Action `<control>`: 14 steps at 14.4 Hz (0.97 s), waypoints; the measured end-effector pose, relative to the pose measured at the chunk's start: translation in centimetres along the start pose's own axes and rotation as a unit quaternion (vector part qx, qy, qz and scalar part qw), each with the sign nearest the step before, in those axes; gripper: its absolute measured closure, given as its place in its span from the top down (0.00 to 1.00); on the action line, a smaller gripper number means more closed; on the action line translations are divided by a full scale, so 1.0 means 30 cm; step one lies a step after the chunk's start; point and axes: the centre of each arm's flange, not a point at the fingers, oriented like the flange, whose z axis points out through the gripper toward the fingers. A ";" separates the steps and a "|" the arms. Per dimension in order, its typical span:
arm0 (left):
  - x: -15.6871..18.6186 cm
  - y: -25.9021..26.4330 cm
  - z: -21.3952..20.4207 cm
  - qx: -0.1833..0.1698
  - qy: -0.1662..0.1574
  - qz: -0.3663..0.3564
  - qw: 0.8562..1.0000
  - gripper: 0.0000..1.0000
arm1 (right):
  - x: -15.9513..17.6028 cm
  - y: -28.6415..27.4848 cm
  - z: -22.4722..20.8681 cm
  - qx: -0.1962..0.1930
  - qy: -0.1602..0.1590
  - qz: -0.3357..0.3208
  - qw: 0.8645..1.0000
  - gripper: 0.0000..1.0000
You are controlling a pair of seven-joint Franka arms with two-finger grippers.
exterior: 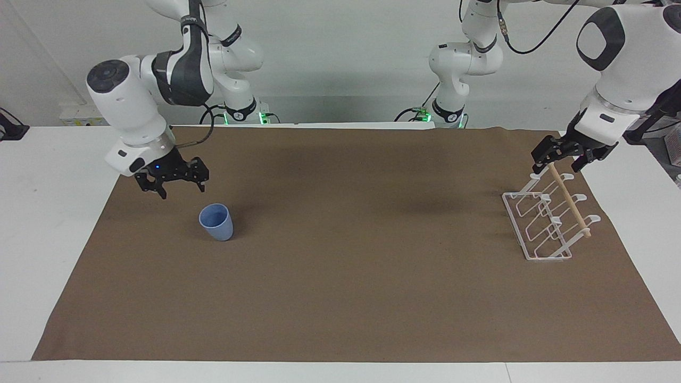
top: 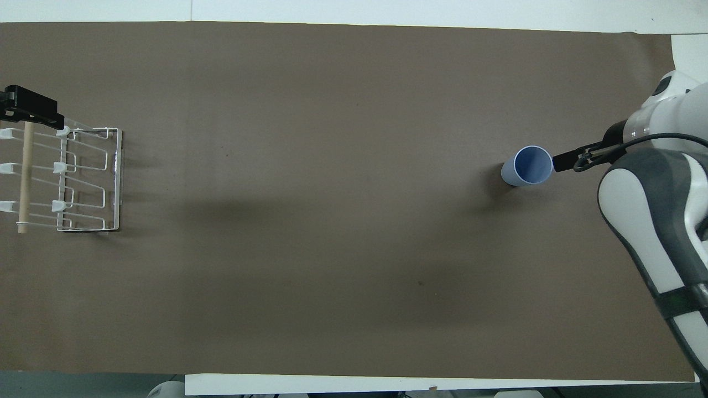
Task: Hang cup on cup holder
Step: 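Reach the right gripper to the light blue cup and grasp its rim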
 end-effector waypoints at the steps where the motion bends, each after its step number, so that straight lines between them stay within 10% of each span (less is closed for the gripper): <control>1: -0.001 0.000 -0.002 0.000 0.000 0.000 1.000 1.00 | 0.000 0.000 0.039 0.002 -0.006 -0.004 1.000 1.00; 10: -0.001 0.000 -0.002 0.000 0.001 0.001 1.000 1.00 | 0.023 0.007 0.306 0.033 0.009 -0.009 0.999 0.88; 14: -0.001 0.000 -0.002 0.000 0.001 0.001 1.000 1.00 | 0.025 0.002 0.321 0.034 0.006 -0.018 0.999 0.40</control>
